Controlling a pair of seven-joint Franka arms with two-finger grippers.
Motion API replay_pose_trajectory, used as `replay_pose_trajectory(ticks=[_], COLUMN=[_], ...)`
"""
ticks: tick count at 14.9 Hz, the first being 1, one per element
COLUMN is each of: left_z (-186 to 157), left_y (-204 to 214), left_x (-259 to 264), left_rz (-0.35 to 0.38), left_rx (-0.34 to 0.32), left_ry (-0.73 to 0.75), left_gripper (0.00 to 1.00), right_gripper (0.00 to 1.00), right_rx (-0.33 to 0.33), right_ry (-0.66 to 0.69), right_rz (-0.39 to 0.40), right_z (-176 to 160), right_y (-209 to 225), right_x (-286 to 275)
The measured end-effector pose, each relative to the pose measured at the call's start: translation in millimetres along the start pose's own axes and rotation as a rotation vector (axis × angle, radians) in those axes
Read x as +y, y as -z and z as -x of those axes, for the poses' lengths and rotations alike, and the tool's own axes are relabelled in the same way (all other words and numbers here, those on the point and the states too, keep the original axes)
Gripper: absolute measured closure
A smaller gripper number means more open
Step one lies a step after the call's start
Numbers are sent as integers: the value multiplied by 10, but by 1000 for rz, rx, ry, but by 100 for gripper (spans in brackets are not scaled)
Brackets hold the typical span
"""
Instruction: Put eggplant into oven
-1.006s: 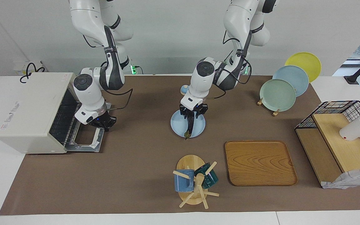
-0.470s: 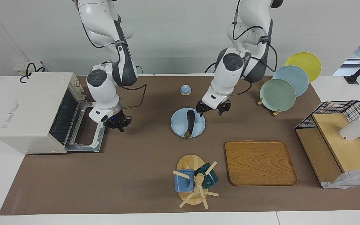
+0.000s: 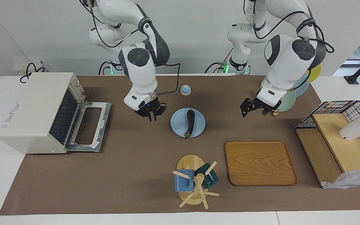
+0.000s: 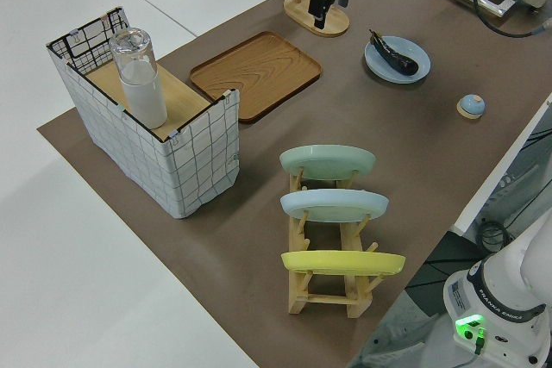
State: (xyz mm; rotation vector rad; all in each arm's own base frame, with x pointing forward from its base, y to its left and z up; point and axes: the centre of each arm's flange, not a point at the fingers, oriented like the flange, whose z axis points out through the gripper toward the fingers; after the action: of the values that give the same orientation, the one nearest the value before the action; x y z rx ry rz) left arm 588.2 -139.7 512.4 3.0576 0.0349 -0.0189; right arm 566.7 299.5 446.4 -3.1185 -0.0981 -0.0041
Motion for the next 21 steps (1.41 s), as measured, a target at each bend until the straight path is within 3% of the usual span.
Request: replay_pose_trajectory(ticks=[5, 9, 15, 21], left_z=[273, 441, 469, 504], left_y=[490, 662, 757, 855], left_x=[-270, -268, -264, -362], left_rz=[-34, -42, -42, -57], left_rx=[-20, -38, -31, -65], left_ry=[-7, -10, -12, -42], left_gripper=[0, 0, 0, 0], right_gripper=[75, 77, 75, 75], right_rx=[10, 80, 125, 137], right_ry=[-53, -76, -32, 63], right_rz=[44, -6, -39, 9], right_z=[183, 329, 523, 702], right_y=[-283, -526, -1036, -1276], right_x=[-1439, -2041, -2154, -1984])
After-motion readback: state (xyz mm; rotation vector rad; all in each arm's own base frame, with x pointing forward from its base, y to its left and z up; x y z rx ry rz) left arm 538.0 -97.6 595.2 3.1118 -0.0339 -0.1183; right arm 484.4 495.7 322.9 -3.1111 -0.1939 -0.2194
